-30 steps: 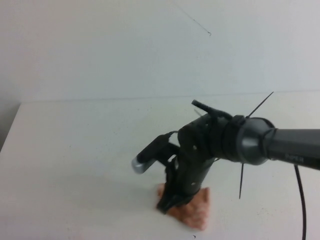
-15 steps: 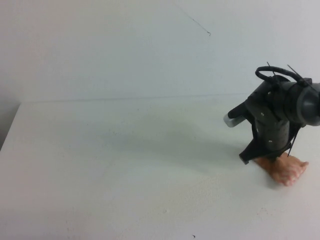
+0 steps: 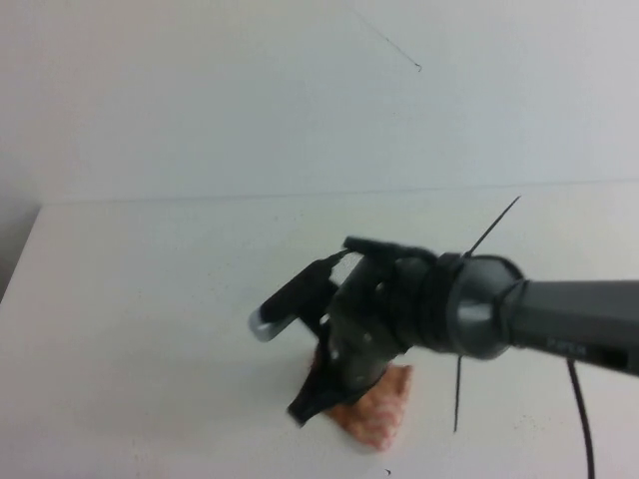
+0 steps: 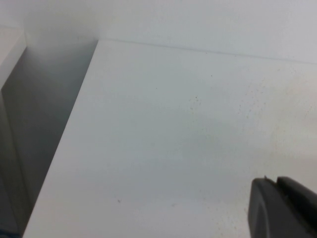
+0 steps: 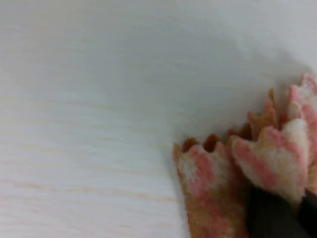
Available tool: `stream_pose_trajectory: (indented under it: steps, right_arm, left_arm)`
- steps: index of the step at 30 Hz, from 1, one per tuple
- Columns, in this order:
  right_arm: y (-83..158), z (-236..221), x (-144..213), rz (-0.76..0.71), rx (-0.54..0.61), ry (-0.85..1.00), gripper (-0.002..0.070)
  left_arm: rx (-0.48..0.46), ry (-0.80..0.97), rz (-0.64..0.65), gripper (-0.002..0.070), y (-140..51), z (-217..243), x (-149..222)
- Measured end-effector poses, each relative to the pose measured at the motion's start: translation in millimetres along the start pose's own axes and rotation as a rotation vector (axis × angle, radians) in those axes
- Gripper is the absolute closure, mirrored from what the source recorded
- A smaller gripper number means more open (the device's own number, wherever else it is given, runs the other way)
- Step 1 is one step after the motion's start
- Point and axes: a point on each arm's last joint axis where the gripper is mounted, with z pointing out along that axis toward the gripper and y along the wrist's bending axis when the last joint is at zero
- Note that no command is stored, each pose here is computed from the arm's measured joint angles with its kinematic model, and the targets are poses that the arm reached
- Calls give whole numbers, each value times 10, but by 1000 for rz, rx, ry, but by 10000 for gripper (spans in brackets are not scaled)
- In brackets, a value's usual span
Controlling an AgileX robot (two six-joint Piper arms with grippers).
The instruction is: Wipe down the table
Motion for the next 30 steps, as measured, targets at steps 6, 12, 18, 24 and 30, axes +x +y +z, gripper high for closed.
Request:
stream_pose_trajectory:
  steps: [6, 12, 18, 24, 30]
  right_arm:
    - [1019, -163, 34, -177, -124, -98, 680]
    - [1534, -286, 160, -277, -188, -124, 680]
    - [1306, -234, 137, -337, -88, -86, 680]
    - [457, -72, 7, -195, 34, -29, 680]
    - [-521, 18, 57, 13, 156, 52, 680]
  left_arm:
    - [0, 0, 0, 676, 0, 0, 0]
    - [0, 0, 0, 676, 0, 0, 0]
    - [0, 0, 0, 676, 0, 0, 0]
    - [0, 0, 0, 676, 0, 0, 0]
    - [0, 0, 0, 676, 0, 0, 0]
